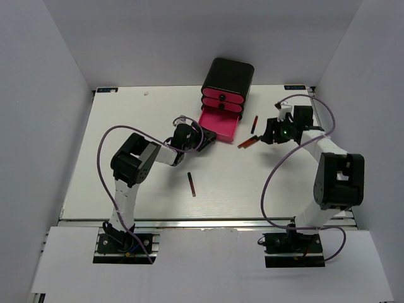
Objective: Organize the makeup
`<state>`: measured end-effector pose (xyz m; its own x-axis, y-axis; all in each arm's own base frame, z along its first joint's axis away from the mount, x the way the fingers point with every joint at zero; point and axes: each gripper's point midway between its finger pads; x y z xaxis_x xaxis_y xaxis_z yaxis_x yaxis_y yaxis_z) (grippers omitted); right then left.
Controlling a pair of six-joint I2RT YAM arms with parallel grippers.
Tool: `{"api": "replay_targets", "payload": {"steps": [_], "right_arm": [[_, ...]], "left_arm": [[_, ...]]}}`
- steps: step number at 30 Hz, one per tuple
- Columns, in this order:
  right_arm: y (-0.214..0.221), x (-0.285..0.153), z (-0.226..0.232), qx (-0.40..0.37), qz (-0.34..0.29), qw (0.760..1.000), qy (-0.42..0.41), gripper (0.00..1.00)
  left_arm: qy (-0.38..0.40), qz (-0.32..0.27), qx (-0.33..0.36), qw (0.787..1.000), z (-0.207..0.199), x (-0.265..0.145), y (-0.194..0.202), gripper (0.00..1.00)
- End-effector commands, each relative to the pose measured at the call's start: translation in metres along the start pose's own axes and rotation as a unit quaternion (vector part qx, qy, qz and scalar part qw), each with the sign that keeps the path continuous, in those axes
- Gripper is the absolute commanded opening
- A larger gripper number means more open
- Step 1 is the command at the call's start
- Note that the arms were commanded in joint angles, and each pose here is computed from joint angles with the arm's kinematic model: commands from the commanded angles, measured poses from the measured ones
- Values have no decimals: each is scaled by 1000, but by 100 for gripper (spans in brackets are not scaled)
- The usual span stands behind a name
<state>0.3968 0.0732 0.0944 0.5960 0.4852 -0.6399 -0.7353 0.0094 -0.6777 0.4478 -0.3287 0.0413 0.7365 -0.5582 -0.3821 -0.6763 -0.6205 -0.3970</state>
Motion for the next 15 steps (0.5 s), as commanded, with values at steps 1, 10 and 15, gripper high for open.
{"api": "replay_targets", "payload": {"steps": [1, 10, 15], "right_arm": [[-41, 20, -1, 30, -29, 998, 47, 60], [-83, 85, -6, 117, -34, 986, 110, 62], [-83, 102, -23, 131, -52, 974, 176, 59]], "left_arm": [[13, -17, 22, 1000, -22, -11, -14, 68], [-3, -34, 66, 997, -32, -43, -32, 98], [-60, -56, 145, 986, -30, -92, -54, 98]]}}
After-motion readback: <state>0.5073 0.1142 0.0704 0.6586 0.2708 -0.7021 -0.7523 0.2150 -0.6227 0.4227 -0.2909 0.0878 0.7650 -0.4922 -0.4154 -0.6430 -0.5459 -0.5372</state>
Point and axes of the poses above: each gripper's point midway between its finger pads, its own x axis out along the fingers, its own z axis along the line the jaws close on, y = z × x, and after that the axes turned 9 degrees about x, right-handed
